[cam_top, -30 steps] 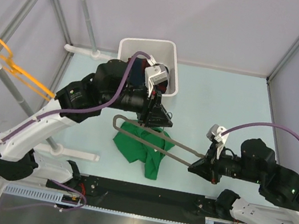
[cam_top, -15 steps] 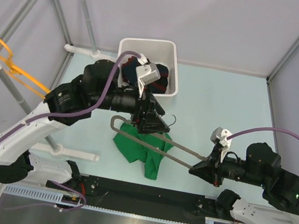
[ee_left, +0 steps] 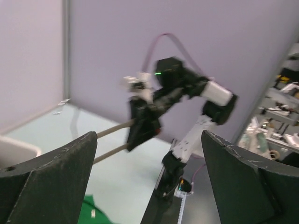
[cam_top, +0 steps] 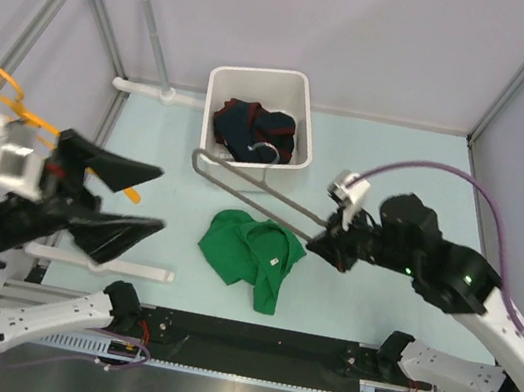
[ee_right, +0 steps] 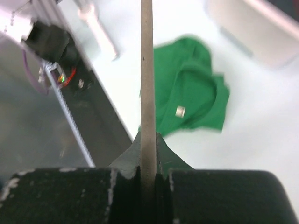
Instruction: Remove the tank top from the hanger
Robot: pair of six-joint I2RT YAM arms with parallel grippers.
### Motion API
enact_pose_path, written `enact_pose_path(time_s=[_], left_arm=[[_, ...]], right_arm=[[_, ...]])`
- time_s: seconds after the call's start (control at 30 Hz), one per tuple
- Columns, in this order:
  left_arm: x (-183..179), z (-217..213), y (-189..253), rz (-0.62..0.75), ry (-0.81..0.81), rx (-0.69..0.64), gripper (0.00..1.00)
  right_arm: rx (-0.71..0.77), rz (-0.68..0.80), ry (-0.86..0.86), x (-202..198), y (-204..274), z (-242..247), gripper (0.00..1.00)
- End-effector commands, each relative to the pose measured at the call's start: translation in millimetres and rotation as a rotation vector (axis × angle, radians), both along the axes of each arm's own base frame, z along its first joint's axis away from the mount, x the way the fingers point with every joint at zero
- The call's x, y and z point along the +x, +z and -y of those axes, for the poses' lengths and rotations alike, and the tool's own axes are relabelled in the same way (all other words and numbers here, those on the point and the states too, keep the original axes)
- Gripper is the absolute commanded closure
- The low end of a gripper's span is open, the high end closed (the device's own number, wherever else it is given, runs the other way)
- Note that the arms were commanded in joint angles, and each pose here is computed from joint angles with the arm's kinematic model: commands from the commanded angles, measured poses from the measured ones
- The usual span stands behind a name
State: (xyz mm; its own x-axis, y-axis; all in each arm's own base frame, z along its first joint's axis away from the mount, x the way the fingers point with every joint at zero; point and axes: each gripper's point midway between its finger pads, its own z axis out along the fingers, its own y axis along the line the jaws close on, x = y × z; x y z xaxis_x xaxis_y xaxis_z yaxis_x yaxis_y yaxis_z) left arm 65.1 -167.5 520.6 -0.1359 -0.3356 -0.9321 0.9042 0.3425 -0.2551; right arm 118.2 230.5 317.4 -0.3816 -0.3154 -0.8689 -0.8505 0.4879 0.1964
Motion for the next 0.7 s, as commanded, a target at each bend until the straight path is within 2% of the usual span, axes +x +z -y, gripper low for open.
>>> enact_pose_path(time_s=[0.0,0.07,0.1,0.2,0.23,0.27,0.33,0.4,0.47,0.5,0.53,0.57,0.63,0.67], left_arm=[[-40.7,6.5,-1.1,0.092,-0.216,-0.05,0.03],[-55.8,5.1,-13.9,0.099,-0.288,-0.036,0.06],[-64.7,3.6,-18.8,0.103,-0.33,-0.032,0.06],[-73.4,-5.0,-36.8,0.096,-0.344,-0.036,0.06],[-74.9,-6.6,-41.5,0.092,-0.347,-0.036,0.06],[-78.4,-10.8,-48.0,0.091,-0.35,-0.041,0.06],[-82.6,-14.3,-54.4,0.088,-0.359,-0.043,0.05],[-85.3,-17.7,-62.9,0.081,-0.361,-0.045,0.06],[-85.7,-22.0,-68.2,0.077,-0.347,-0.05,0.05],[-84.8,-22.6,-72.3,0.069,-0.34,-0.038,0.06],[-84.7,-24.0,-73.7,0.07,-0.334,-0.036,0.06],[-84.8,-25.8,-74.4,0.077,-0.327,-0.032,0.06],[-87.6,-30.5,-76.5,0.079,-0.324,-0.029,0.07],[-87.4,-32.8,-76.4,0.083,-0.314,-0.032,0.07]], right_arm=[[0.125,0.242,-0.006,52.3,75.1,-50.0,1.0],[0.115,0.252,0.021,72.6,75.7,-80.5,1.0],[0.147,0.29,0.042,76.1,95.6,-89.5,1.0],[0.148,0.303,0.073,100.4,92.9,-130.5,1.0],[0.195,0.351,0.078,106.0,114.8,-139.3,1.0],[0.172,0.336,0.084,117.9,102.1,-156.7,1.0],[0.218,0.387,0.11,123.3,128.1,-172.1,1.0],[0.205,0.379,0.148,132.2,117.5,-200.5,1.0],[0.24,0.428,0.169,135.4,140.5,-215.1,1.0],[0.2,0.398,0.186,142.3,117.5,-235.2,1.0],[0.207,0.41,0.197,142.0,122.7,-243.1,1.0],[0.249,0.465,0.199,140.4,150.0,-246.0,1.0],[0.229,0.46,0.224,142.9,135.2,-271.5,1.0],[0.269,0.496,0.226,141.6,154.2,-273.8,1.0]])
